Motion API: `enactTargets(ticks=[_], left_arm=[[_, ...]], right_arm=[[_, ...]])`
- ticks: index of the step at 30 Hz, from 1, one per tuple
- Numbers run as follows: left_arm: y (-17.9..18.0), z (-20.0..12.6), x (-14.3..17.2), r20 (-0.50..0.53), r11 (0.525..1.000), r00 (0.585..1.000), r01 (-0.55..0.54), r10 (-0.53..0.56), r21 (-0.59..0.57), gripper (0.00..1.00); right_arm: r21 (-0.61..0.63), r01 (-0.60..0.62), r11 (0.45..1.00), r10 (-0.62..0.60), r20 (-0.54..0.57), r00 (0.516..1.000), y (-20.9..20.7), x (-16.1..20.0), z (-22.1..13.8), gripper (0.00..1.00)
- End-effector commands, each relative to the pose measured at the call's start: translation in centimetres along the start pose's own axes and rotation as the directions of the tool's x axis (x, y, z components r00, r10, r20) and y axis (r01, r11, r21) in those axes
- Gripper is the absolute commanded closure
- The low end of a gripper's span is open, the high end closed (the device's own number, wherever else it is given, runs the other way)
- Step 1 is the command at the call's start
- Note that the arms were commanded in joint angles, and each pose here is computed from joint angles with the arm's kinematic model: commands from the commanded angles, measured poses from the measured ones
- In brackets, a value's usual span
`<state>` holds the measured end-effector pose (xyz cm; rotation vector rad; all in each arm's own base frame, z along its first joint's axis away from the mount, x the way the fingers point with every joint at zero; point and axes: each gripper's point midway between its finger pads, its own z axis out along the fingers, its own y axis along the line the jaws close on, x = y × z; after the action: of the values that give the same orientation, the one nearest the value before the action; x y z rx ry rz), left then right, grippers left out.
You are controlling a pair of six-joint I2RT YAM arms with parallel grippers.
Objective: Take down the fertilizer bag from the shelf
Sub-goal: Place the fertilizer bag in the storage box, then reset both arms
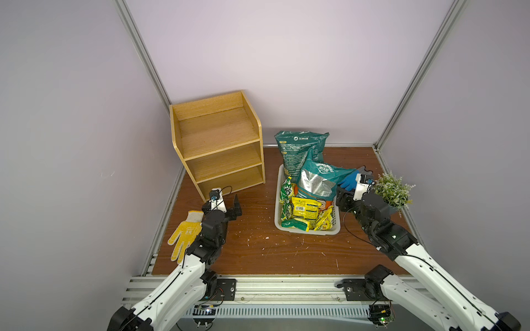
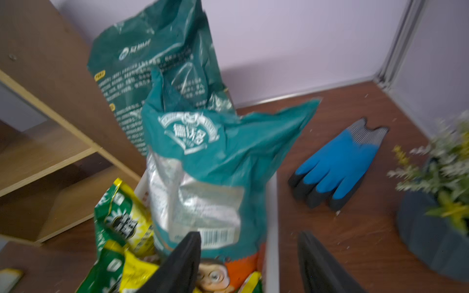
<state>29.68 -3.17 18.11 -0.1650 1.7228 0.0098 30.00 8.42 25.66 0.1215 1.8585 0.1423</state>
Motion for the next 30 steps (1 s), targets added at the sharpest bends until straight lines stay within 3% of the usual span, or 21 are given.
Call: enactTargets(ticks=[1,3,6,10,13,15,19,21,23,26,30], left_arm=[[3.3,0.3,-2.4,0.137,0.995,0.991,0.009,0.005,-0.103,0.01],[4.4,0.9,-2.1,0.136,0.992,0.99,-0.027,0.043,-0.122,0.01],[4.7,2.7,-0.9,0.064,0.981,0.987,-0.138,0.148,-0.139,0.01],[4.7,4.3,0.5,0.048,0.978,0.986,-0.15,0.158,-0.142,0.01],[5.1,5.3,1.3,0.059,0.983,0.991,-0.113,0.123,-0.147,0.01],[6.1,6.1,2.5,0.033,0.983,0.996,-0.079,0.086,-0.168,0.01],[6.3,7.0,1.9,0.072,0.984,0.992,-0.092,0.104,-0.153,0.01],[6.2,7.4,2.9,0.066,0.988,0.993,-0.088,0.097,-0.124,0.01],[5.8,8.2,3.8,0.06,0.99,0.992,-0.102,0.108,-0.099,0.01],[5.4,8.2,3.8,0.057,0.99,0.991,-0.114,0.119,-0.085,0.01],[5.3,8.3,3.8,0.058,0.99,0.991,-0.118,0.122,-0.077,0.01]], right_arm=[[0.277,0.156,0.948,-0.185,0.083,0.979,-4.5,-0.7,2.2,0.28],[0.374,0.118,0.92,-0.154,0.068,0.986,-7.5,0.5,3.8,0.28],[0.353,0.032,0.935,-0.038,0.011,0.999,-10.6,2.9,7.2,0.28],[0.417,0.091,0.904,-0.109,0.018,0.994,-13.2,4.4,9.3,0.27],[0.353,0.091,0.931,-0.138,0.11,0.984,-13.4,5.1,10.8,0.26],[0.312,0.087,0.946,-0.09,-0.005,0.996,-14.4,7.7,13.0,0.26],[0.181,0.082,0.98,-0.068,-0.081,0.994,-13.8,9.4,15.3,0.2],[0.054,0.123,0.991,-0.12,-0.058,0.991,-11.6,9.2,15.3,0.15],[-0.08,0.182,0.98,-0.181,0.01,0.983,-9.1,9.0,14.3,0.02],[-0.112,0.214,0.971,-0.204,0.089,0.975,-8.3,8.8,12.3,0.01],[-0.114,0.234,0.966,-0.223,0.102,0.97,-8.0,9.1,11.9,0.01]])
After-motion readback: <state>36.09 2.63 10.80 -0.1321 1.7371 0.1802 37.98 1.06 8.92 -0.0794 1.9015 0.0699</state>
